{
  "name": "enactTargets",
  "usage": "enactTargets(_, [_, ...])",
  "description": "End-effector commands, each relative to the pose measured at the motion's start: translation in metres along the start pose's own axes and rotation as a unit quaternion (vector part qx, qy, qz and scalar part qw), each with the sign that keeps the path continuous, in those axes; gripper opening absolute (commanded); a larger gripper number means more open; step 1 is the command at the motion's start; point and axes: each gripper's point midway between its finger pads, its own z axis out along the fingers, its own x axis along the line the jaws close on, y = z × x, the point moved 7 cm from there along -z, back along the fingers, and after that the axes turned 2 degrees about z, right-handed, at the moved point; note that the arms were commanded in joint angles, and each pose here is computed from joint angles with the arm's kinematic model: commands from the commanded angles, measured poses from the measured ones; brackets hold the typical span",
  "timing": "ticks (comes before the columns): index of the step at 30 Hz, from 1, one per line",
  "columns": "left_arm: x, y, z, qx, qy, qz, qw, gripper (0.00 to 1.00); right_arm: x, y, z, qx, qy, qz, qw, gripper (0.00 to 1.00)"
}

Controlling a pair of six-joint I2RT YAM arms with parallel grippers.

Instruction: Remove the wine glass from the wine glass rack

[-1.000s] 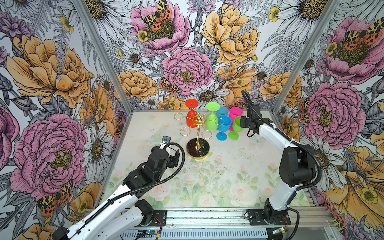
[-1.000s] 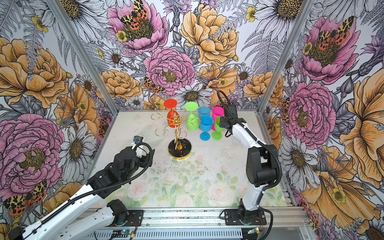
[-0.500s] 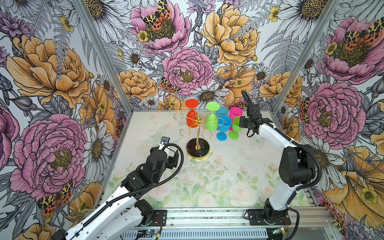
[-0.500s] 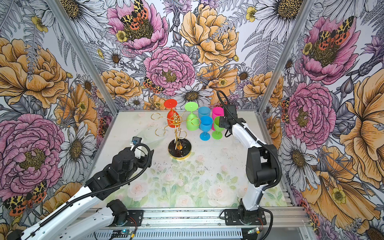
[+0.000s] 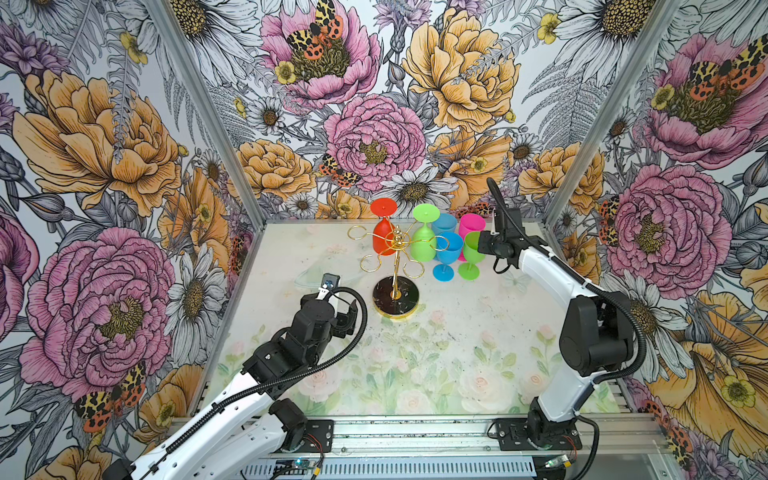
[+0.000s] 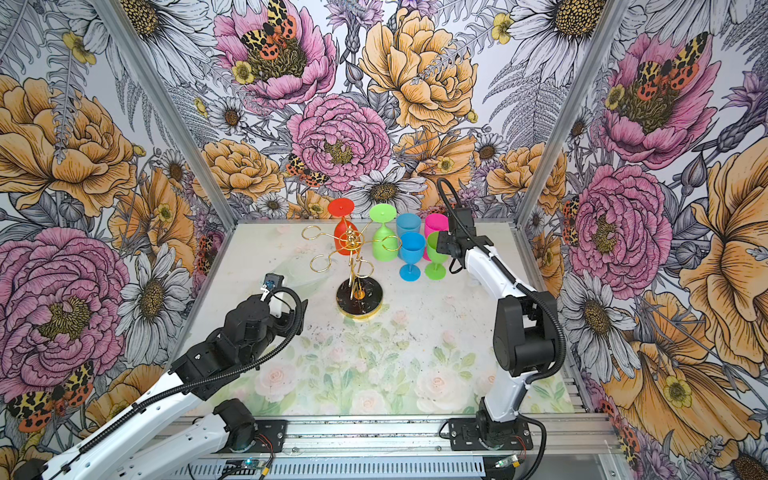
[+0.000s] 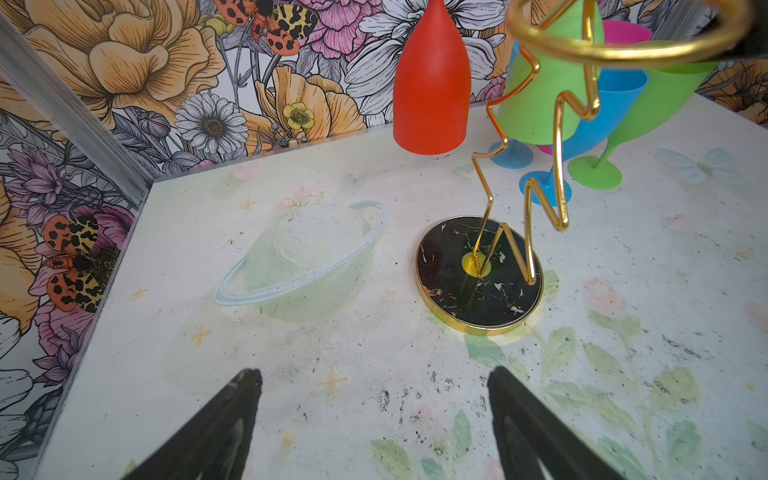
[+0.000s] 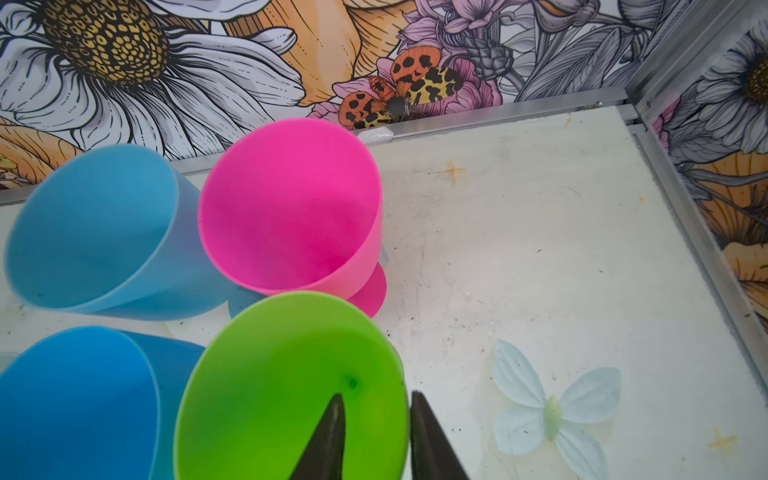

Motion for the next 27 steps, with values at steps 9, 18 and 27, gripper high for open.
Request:
enactTargets(9, [0.003,-0.003,-0.001,0.0,0.003,-0.002,1.0,0.87,0.008,0.029,-0.047,-0.039,0.022,0.008,0.999,0.44])
enactTargets(18, [0.002,-0.003,-0.001,0.001,0.0,-0.001,1.0,0.88,0.033,0.051,-0.085,-0.049,0.135,0.004,0.99,0.55])
enactTargets(27, [0.002,-0.002,-0.001,0.0,-0.003,-0.003,1.0,0.88,0.066,0.069,-0.114,-0.035,0.279,0.016,0.96,0.6])
